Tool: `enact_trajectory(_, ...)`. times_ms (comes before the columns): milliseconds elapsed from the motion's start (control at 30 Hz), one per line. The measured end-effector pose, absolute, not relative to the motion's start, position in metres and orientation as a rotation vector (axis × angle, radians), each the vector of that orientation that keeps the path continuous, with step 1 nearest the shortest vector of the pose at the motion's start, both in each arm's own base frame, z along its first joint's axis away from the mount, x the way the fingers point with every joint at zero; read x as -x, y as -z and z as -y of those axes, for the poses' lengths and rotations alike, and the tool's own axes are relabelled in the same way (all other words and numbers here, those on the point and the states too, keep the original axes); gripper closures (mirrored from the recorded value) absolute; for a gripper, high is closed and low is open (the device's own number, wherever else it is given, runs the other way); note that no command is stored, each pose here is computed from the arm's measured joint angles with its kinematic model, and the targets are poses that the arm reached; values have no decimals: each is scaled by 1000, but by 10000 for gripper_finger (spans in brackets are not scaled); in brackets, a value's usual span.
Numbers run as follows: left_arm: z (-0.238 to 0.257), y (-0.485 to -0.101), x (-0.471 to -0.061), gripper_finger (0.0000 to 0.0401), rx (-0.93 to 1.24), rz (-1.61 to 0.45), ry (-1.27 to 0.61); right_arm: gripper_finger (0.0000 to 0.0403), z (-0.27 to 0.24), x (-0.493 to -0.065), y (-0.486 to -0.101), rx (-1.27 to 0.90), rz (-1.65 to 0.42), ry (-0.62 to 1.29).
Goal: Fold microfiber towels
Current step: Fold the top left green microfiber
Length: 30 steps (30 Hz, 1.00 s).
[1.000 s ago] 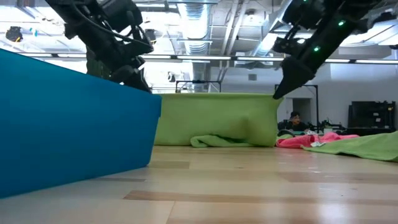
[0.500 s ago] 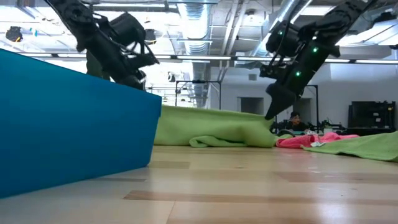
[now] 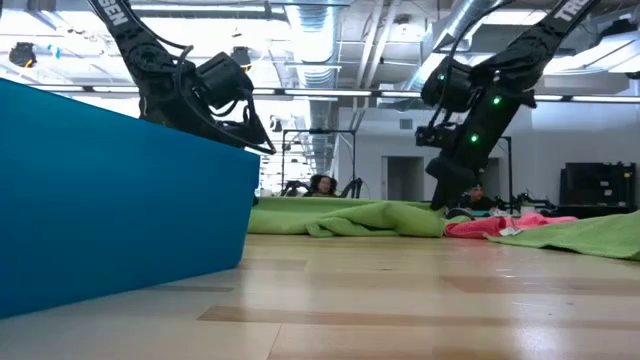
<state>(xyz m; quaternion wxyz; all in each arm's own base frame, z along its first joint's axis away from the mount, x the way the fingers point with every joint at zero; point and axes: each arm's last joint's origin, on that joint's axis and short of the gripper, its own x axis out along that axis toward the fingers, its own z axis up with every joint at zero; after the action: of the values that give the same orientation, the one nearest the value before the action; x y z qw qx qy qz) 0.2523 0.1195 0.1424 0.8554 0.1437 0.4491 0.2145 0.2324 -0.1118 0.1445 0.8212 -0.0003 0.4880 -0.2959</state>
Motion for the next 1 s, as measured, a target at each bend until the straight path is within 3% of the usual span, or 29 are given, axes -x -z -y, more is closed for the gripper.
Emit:
enact_trajectory(167, -119, -139, -249, 391, -321, -989, -448, 330, 115, -228, -139, -1, -1082, 671)
enact_trajectory(367, -120, -141, -250, 319, -369, -992, -476, 240, 122, -223, -152, -20, -1019, 706)
enact_trajectory(500, -118, -143, -253, 271, -370, -989, -476, 205, 119, -220, -175, -18, -903, 699)
enact_trajectory(700, -115, -159, -267, 223, -390, -975, -470, 203, 100, -226, -197, -20, -760, 553)
enact_trajectory(1000, -107, -185, -275, 159, -297, -1050, -350, 216, 73, -244, -165, 65, -755, 393)
